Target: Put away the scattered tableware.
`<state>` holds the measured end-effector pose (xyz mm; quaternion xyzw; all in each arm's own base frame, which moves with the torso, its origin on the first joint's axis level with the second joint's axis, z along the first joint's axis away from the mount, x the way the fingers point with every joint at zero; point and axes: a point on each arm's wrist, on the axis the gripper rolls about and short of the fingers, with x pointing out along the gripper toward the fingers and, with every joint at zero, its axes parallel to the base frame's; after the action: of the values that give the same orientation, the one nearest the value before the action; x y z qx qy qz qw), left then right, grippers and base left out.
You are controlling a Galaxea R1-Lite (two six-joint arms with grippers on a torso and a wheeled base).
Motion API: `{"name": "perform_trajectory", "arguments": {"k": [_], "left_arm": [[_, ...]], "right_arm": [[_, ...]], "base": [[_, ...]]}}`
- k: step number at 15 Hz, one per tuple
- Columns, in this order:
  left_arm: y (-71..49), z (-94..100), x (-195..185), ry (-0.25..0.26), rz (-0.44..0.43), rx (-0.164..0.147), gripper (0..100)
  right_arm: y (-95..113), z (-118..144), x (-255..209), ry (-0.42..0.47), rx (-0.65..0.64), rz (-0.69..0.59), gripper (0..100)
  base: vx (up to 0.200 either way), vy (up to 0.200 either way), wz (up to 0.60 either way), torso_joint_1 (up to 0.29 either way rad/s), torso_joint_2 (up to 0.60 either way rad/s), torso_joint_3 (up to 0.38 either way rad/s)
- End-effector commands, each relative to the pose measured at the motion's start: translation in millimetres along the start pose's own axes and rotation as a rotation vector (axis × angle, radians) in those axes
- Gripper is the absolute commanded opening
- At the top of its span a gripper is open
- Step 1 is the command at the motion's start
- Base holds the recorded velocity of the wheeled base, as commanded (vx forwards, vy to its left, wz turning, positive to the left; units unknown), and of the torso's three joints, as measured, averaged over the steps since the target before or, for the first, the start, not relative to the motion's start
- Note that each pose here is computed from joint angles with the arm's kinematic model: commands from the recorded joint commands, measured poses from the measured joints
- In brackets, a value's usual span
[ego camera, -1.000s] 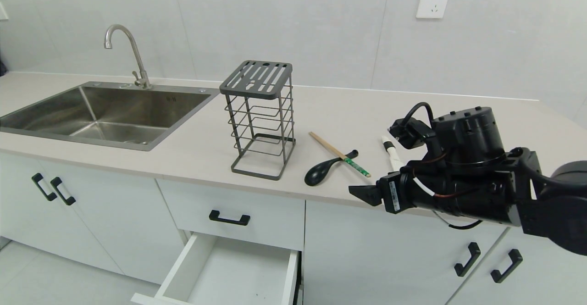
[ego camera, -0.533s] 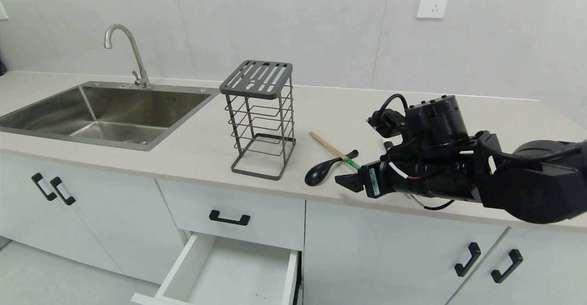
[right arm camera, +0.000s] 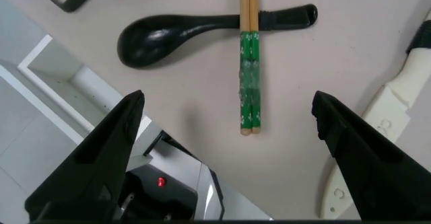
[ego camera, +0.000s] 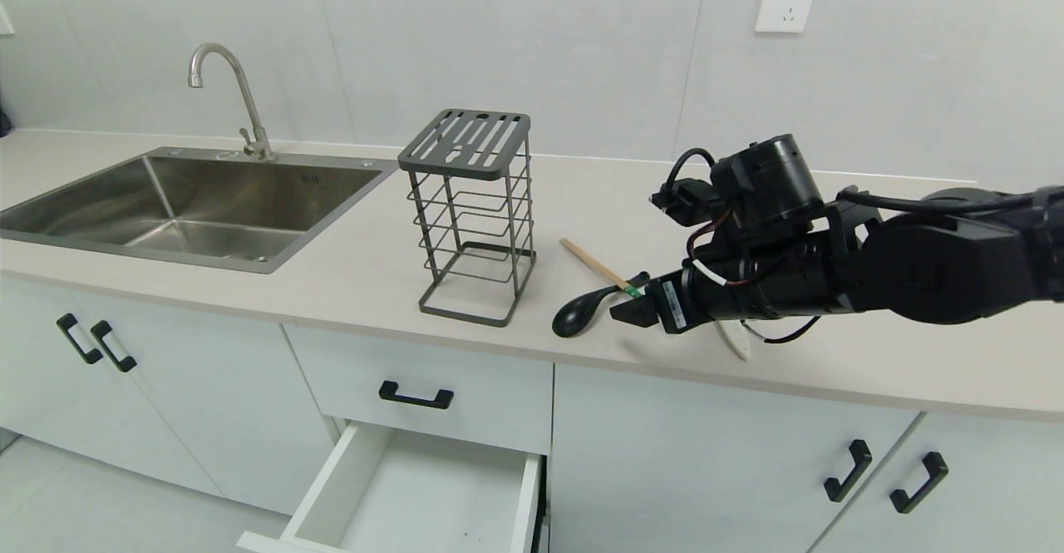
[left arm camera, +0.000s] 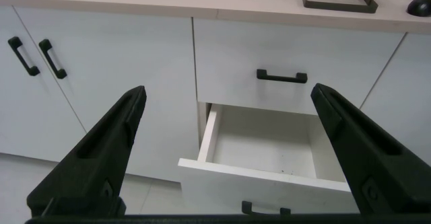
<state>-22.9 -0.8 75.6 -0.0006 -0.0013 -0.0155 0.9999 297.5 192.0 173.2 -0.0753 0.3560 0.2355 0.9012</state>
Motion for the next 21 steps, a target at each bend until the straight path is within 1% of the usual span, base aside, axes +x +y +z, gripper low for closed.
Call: {"name": "perform_trajectory", "arguments": {"k": [1,3,9,11,12,16,21], "left_arm": [[0.0,0.1,0.1,0.001,0.000,0.000,100],[0.0,0.1,0.1,0.001,0.000,0.000,100],[0.0,0.1,0.1,0.001,0.000,0.000,100],[0.0,0.1,0.1,0.001,0.000,0.000,100],[0.0,0.1,0.1,0.001,0.000,0.000,100],[0.0,0.1,0.1,0.001,0.000,0.000,100],[0.0,0.1,0.1,0.001,-0.001,0.000,100]], "right_arm": [[-1.5,-1.2,7.8,0.015,0.003,-0.005,100],[-9.0,-2.0,25.3,0.038,0.015,-0.024,100],[-8.8,-1.6,41.5,0.055,0.011,-0.025,100],[-6.7,2.7,42.4,0.045,0.007,-0.021,100],[-6.1,2.8,43.3,0.046,0.004,-0.020,0],[-6.2,1.3,45.1,0.054,0.004,-0.022,0],[-8.8,7.6,34.3,0.015,0.021,-0.044,0]], "base": [[0.000,0.000,0.00,0.000,0.00,0.000],[0.000,0.000,0.00,0.000,0.00,0.000],[0.000,0.000,0.00,0.000,0.00,0.000],[0.000,0.000,0.00,0.000,0.00,0.000],[0.000,0.000,0.00,0.000,0.00,0.000],[0.000,0.000,0.00,0.000,0.00,0.000],[0.000,0.000,0.00,0.000,0.00,0.000]]}}
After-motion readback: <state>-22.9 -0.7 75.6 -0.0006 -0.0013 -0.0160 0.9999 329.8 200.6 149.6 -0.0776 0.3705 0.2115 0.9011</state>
